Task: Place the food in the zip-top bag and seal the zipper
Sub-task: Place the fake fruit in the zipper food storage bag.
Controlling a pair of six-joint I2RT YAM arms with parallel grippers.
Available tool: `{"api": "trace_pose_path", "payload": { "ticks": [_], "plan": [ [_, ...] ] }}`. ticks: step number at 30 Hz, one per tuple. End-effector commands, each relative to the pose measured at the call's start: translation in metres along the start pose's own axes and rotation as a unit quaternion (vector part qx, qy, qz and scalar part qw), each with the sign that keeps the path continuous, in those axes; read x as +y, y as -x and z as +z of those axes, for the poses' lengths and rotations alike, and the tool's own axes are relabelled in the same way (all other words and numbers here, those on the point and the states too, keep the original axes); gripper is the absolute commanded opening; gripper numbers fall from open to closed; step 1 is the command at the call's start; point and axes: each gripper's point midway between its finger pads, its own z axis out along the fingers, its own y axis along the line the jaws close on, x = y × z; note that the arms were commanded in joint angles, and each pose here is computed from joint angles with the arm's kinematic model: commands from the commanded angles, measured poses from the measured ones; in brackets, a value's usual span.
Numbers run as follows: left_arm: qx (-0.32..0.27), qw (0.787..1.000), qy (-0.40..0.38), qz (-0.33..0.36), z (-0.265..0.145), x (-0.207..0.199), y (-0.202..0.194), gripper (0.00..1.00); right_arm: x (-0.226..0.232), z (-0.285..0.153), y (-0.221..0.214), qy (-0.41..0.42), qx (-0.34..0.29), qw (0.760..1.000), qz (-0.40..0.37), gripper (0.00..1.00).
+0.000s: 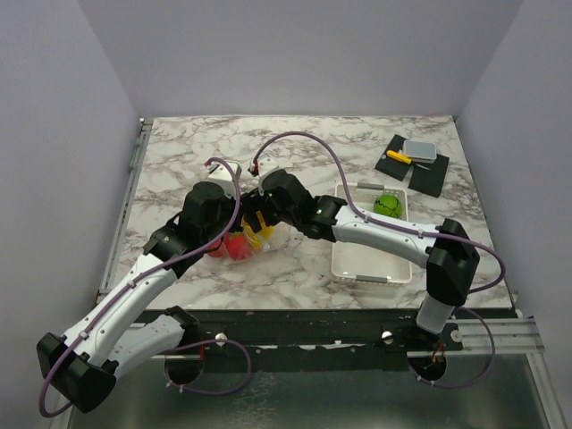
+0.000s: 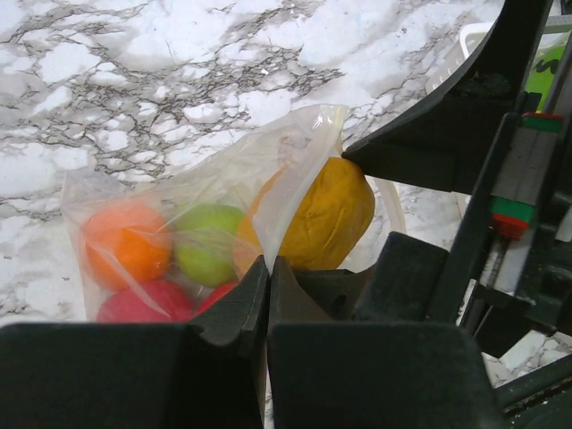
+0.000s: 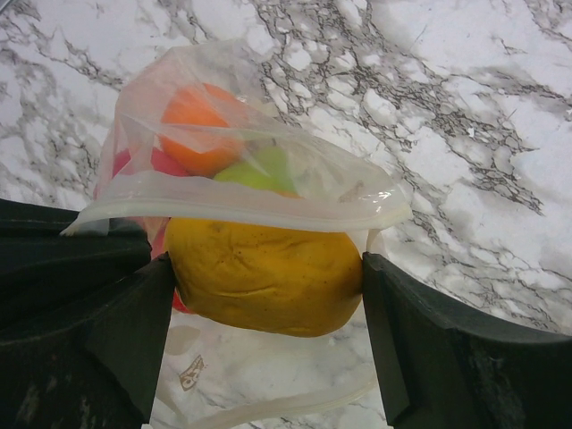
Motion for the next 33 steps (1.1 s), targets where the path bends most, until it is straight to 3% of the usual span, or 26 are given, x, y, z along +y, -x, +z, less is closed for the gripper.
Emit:
{"api": "trace_pose_path", "payload": {
  "ticks": [1, 4, 14, 23, 33],
  "plan": [
    [-0.007, 1.0, -0.012, -0.001, 0.001, -0.004, 0.0, 0.0, 0.02, 0.006, 0.027, 0.03, -0.042, 0.999, 0.017, 0.76],
    [-0.005, 1.0, -0.01, 0.0, 0.001, -0.004, 0.0, 0.0, 0.02, 0.005, 0.028, 0.032, -0.043, 0.998, 0.021, 0.86],
    [0.001, 1.0, -0.008, 0.0, 0.004, -0.003, -0.003, 0.0, 0.018, -0.009, 0.032, 0.034, -0.05, 0.998, 0.036, 0.99],
    [0.004, 1.0, -0.005, 0.001, 0.005, -0.002, -0.004, 0.0, -0.004, -0.04, 0.035, -0.011, -0.068, 0.995, 0.078, 0.98],
    [0.005, 1.0, -0.003, 0.0, 0.006, -0.002, -0.005, 0.0, -0.055, -0.059, -0.007, -0.155, -0.019, 0.975, 0.157, 0.84]
  ]
}}
